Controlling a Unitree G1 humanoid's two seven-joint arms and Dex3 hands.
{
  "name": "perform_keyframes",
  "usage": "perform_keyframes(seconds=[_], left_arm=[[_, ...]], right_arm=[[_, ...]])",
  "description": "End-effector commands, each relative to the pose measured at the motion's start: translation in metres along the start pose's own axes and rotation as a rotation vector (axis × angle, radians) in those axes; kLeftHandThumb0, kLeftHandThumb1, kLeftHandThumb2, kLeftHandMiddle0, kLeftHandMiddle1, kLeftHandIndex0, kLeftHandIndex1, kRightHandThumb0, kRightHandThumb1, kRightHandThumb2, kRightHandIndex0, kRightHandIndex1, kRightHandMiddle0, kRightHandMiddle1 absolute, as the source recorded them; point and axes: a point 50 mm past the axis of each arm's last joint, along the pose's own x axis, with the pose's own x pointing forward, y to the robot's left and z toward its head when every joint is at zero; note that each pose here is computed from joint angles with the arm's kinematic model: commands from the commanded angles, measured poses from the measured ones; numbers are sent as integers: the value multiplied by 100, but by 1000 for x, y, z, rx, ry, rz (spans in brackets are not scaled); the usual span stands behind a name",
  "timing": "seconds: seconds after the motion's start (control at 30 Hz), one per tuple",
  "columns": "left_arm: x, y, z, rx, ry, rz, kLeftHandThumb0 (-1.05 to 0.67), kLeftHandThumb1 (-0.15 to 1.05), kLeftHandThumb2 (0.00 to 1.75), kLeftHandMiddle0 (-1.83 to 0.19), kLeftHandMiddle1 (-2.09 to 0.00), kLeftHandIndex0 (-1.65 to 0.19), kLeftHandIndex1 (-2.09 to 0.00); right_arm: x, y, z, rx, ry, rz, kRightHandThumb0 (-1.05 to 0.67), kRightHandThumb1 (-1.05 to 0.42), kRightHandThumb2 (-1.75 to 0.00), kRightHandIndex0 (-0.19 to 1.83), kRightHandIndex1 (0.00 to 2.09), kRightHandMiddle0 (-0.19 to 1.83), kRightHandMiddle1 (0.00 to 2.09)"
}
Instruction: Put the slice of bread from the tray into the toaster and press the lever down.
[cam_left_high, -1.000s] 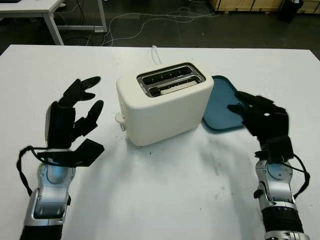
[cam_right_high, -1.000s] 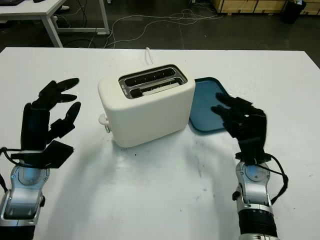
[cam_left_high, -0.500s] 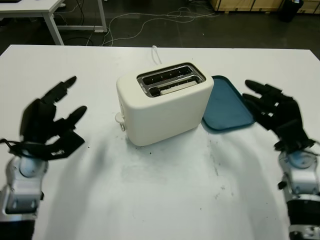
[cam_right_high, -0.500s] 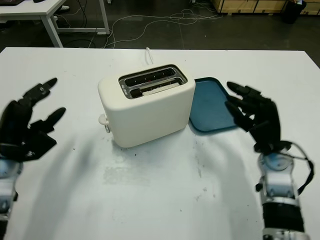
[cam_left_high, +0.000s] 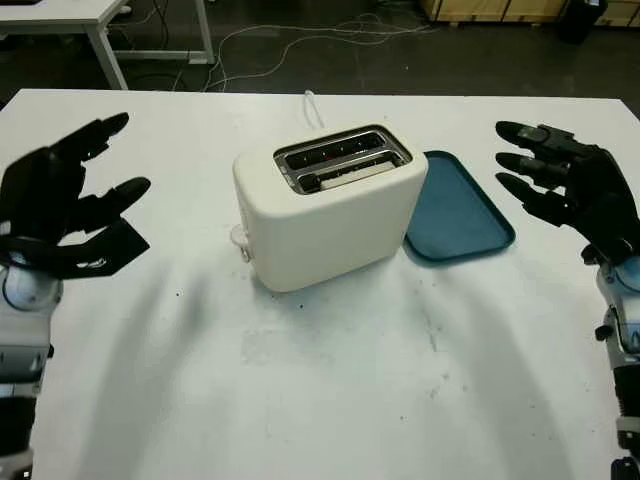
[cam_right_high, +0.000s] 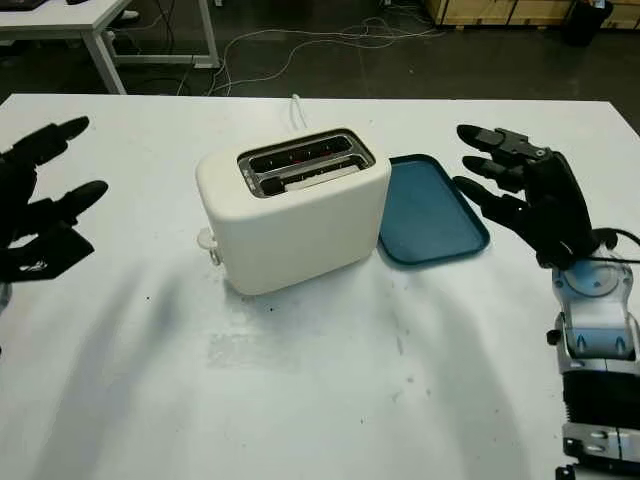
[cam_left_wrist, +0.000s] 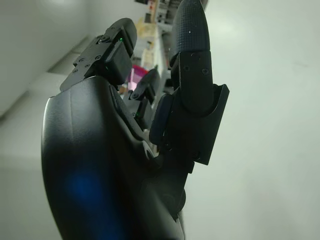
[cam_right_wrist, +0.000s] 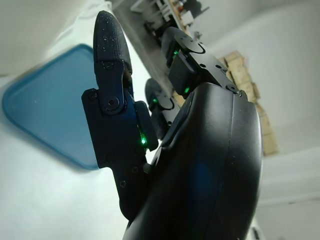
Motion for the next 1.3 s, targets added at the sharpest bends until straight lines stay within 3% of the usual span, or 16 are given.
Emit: perform_keyframes(seconds=[0.0,0.33,1.27], left_arm=[[4,0,3,28,-14,-17,-74,92,27,-54,-18,-51,-3],[9,0,7,53,-40,-21,-74,92,21,-57,-19,-54,-4],[1,-11,5,-15,-21,-38,-71,92,23,-55,-16,-53,-1]], right_arm=[[4,-3,8,-59,-20,2,-79,-92,-24,54,1,49,0],[9,-3,13,-123,-25,14,-80,-92,-27,54,0,50,0],[5,3,5,-55,-19,10,-81,-92,-30,52,0,49,0]])
